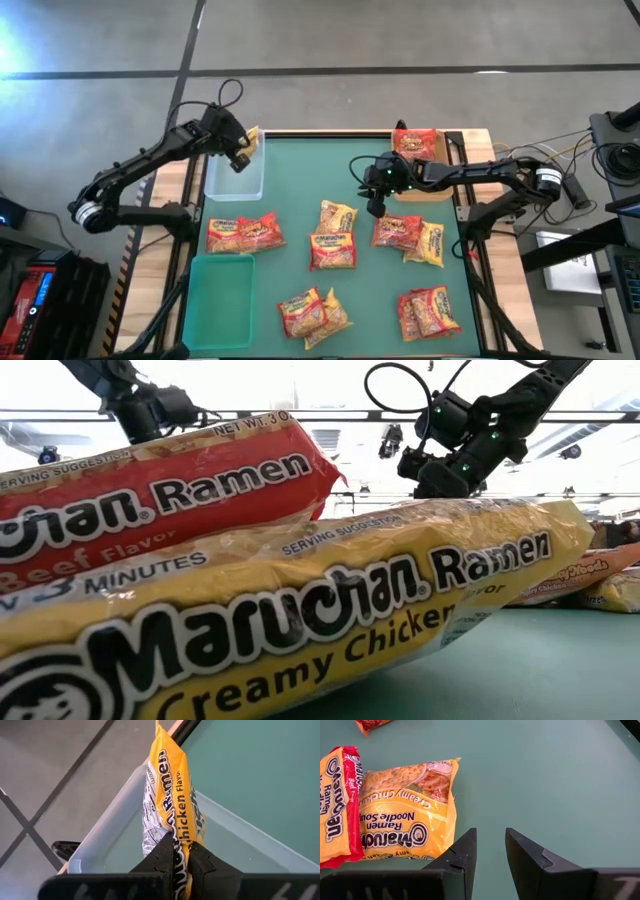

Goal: Sort Maruchan noodles
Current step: Put the yellow noodle pack into the transparent bin

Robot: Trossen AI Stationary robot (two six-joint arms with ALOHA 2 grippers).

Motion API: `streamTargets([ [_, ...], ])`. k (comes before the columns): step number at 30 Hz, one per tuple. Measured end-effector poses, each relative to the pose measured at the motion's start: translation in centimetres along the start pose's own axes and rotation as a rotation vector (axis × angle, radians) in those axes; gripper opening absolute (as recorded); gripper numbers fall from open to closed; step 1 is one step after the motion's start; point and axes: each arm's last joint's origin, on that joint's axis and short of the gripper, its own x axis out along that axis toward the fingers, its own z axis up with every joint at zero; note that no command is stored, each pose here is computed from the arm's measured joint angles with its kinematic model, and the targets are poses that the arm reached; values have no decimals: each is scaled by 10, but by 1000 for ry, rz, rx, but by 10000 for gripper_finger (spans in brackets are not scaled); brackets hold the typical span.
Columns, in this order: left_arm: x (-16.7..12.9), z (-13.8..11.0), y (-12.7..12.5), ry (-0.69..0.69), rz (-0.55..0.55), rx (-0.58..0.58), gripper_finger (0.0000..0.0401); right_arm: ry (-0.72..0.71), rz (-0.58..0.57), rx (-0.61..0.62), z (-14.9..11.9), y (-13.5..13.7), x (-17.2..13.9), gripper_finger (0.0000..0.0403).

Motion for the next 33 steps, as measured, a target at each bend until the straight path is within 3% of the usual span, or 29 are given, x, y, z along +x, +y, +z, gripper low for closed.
streamTargets([
  [7,26,-3,3,20,20,4,1,-1,0,3,0,0,0,93],
  [14,49,-4,16,147,332,-70,8,-1,-1,9,0,0,0,93],
  [20,67,-7,15,214,343,-73,23,-1,-1,7,0,0,0,93],
  [27,84,-12,19,315,549,-88,54,-1,-1,5,0,0,0,93],
  [33,92,-10,20,290,605,-136,90,-1,-1,5,0,0,0,93],
])
